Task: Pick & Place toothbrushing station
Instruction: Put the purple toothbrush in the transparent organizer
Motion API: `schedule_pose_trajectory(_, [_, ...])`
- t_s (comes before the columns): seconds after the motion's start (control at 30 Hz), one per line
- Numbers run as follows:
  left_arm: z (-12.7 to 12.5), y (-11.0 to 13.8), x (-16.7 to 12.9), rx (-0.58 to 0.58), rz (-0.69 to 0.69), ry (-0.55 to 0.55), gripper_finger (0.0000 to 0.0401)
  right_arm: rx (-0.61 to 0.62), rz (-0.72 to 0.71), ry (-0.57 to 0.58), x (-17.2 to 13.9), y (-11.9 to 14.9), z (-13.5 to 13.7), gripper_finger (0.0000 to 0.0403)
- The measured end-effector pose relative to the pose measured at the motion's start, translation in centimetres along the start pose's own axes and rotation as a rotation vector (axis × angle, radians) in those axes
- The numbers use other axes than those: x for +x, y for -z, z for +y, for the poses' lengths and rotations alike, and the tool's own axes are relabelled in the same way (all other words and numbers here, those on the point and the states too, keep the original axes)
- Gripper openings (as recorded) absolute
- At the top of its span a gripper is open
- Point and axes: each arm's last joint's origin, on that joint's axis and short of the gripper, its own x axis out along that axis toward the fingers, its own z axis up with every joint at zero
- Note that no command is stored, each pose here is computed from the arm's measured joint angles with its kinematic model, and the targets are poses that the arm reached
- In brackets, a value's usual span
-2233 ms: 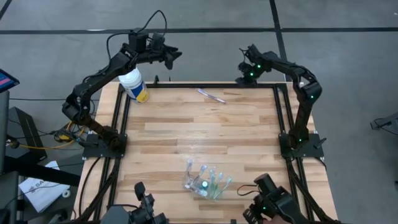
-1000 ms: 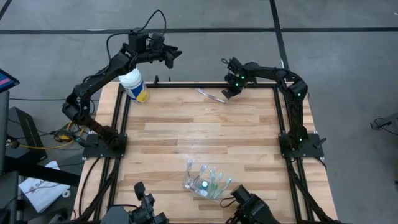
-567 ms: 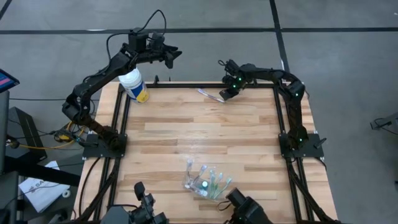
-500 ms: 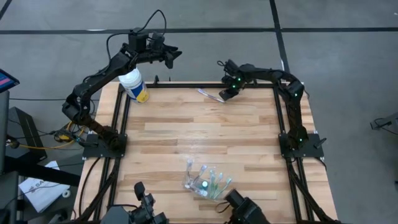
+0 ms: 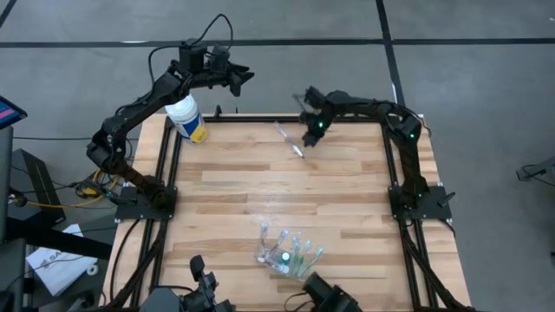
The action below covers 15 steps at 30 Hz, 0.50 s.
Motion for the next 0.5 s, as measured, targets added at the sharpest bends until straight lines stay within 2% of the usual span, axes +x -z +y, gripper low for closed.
schedule_pose_trajectory(0.07, [-0.1,0.1,0.0,-0.004,0.01,0.021,0.0172,0.005,-0.062,0.046,-1.6,-0.7,0.6,0.0])
schedule_pose_trajectory(0.17, [-0.2,0.3,0.1,-0.008,0.027,0.024,0.0172,0.101,-0.071,0.225,-2.9,-0.8,0.4,0.0])
schedule_pose_trajectory(0.33, [-0.2,0.3,0.1,-0.008,0.027,0.022,0.0172,0.216,-0.066,0.268,-3.2,-0.2,-1.9,0.0])
schedule_pose_trajectory(0.5, [-0.2,0.3,0.1,-0.008,0.028,0.02,0.0172,0.37,0.025,0.247,0.3,0.4,-3.5,0.0])
